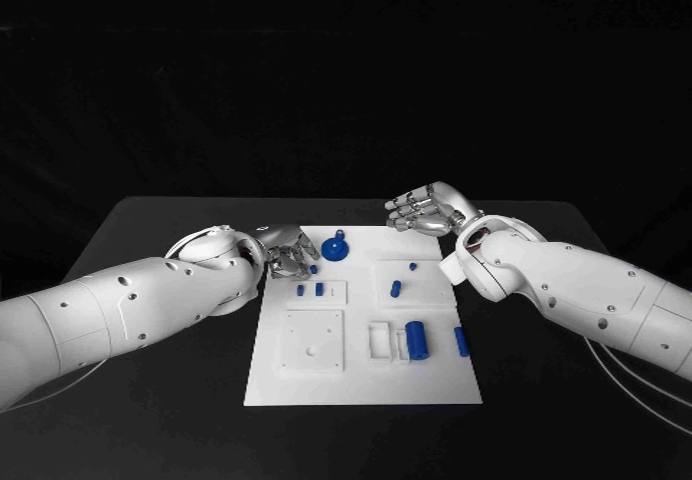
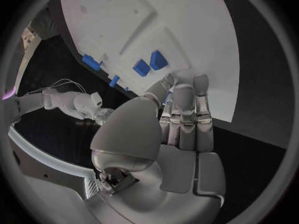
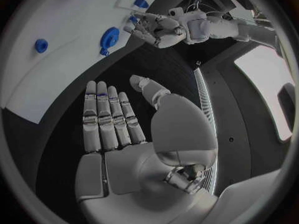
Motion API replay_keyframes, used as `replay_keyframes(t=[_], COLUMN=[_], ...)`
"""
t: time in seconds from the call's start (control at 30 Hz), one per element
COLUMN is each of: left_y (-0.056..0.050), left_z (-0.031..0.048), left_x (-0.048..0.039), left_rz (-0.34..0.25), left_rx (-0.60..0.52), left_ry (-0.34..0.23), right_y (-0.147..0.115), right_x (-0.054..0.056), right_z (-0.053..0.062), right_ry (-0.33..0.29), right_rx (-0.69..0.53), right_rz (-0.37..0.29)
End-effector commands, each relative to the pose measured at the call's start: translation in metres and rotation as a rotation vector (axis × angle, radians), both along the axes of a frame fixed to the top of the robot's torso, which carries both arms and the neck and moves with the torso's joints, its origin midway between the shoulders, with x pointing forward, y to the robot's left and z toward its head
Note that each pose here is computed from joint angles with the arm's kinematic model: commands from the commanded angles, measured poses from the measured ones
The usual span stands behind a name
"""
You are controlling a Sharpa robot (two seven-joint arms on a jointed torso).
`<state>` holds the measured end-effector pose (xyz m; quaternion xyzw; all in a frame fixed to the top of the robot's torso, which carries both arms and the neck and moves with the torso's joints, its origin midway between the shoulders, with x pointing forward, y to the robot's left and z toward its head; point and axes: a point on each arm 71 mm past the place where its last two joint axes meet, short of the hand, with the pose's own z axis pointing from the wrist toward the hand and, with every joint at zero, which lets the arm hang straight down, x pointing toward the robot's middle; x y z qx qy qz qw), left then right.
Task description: Assemble the parts on the task board
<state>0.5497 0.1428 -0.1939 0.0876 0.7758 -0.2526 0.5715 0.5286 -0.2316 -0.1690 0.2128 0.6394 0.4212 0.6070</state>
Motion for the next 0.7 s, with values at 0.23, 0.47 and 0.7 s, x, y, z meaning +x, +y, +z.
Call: replay_keyframes(t=[0.23,0.47,0.7], left_y=[0.026,0.063,0.088], left_z=[0.0090,0.0261,0.0403], left_x=[0.0077,0.0174,0.0159], left_rz=[0.064,0.209,0.307], left_rx=[-0.066,-0.348,-0.672], left_ry=[-0.056,-0.012,0.062], right_y=[-0.009,-0.018,-0.024], right_x=[0.003,0.004,0.004], right_z=[-0.006,-0.012,-0.009], right_ry=[0.033,0.038,0.023], right_rx=[-0.056,-0.237,-0.461], right_rz=[0.040,0.106,0.143])
